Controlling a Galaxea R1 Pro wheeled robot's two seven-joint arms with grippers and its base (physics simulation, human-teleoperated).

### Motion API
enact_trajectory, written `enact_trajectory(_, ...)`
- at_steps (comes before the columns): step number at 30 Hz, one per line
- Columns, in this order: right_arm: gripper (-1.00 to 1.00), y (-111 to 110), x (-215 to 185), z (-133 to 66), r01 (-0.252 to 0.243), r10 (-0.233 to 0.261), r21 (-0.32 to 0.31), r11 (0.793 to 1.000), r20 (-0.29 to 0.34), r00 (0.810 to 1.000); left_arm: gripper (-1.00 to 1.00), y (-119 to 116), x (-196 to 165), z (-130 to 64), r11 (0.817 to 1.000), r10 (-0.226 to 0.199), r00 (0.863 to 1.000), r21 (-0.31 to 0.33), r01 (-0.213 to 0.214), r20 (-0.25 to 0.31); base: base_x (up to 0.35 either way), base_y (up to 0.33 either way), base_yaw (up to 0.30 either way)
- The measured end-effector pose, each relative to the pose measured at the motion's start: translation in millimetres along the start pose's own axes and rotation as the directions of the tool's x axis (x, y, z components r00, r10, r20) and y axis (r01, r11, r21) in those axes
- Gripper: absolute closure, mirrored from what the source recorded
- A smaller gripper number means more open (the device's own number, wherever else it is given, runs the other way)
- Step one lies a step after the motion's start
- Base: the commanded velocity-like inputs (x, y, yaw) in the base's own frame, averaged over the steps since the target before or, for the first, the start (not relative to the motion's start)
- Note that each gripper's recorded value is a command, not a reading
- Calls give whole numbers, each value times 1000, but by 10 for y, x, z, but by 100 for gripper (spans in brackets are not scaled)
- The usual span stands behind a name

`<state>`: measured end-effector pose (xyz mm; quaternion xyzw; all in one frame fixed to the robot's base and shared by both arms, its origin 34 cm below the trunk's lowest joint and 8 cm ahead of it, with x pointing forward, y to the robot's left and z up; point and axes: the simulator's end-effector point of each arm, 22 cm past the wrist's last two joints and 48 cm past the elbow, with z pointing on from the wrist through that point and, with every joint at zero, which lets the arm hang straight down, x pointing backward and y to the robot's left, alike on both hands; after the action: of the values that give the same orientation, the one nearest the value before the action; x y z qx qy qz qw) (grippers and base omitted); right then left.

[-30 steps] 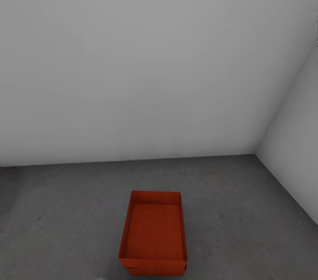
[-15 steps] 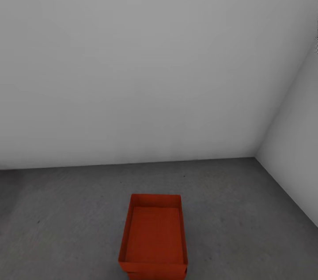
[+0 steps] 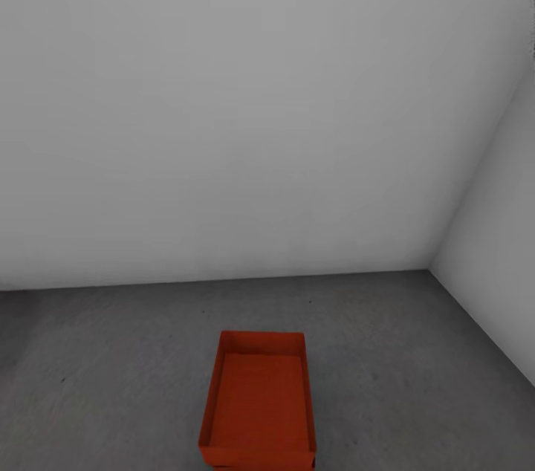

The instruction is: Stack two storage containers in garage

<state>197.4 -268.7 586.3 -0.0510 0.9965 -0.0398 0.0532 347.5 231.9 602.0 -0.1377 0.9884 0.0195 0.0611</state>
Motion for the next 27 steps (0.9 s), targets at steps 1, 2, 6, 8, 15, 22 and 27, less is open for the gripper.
enact_trajectory(1,-100,-1,-6,0,0,0,0,1000,2,1000,-100,-4,-2,-3,1000,0,1000,1,0,1,0,0,0)
enact_trajectory(2,-100,-2,-13,-1,0,0,0,1000,3,1000,-100,-11,-6,-6,1000,0,1000,2,0,3,0,0,0)
enact_trajectory(6,-100,-6,-38,-3,-1,1,1,1000,10,1000,-100,-10,-37,-17,1000,-2,1000,2,2,14,0,0,0)
enact_trajectory(8,-100,-8,-50,-4,-1,1,2,1000,13,1000,-100,8,-54,-21,1000,-5,1000,0,5,18,0,0,0)
enact_trajectory(15,-100,-15,-94,-8,-2,2,3,1000,24,1000,-100,174,-165,-31,1000,-1,999,-21,2,41,0,0,0)
enact_trajectory(22,-100,-9,-138,-13,-4,4,3,1000,35,999,-100,280,-240,-47,999,-4,998,-33,6,56,0,0,0)
enact_trajectory(27,-100,-9,-170,-17,-5,5,3,1000,43,999,-100,273,-269,-63,1000,-5,998,-31,7,64,0,0,0)
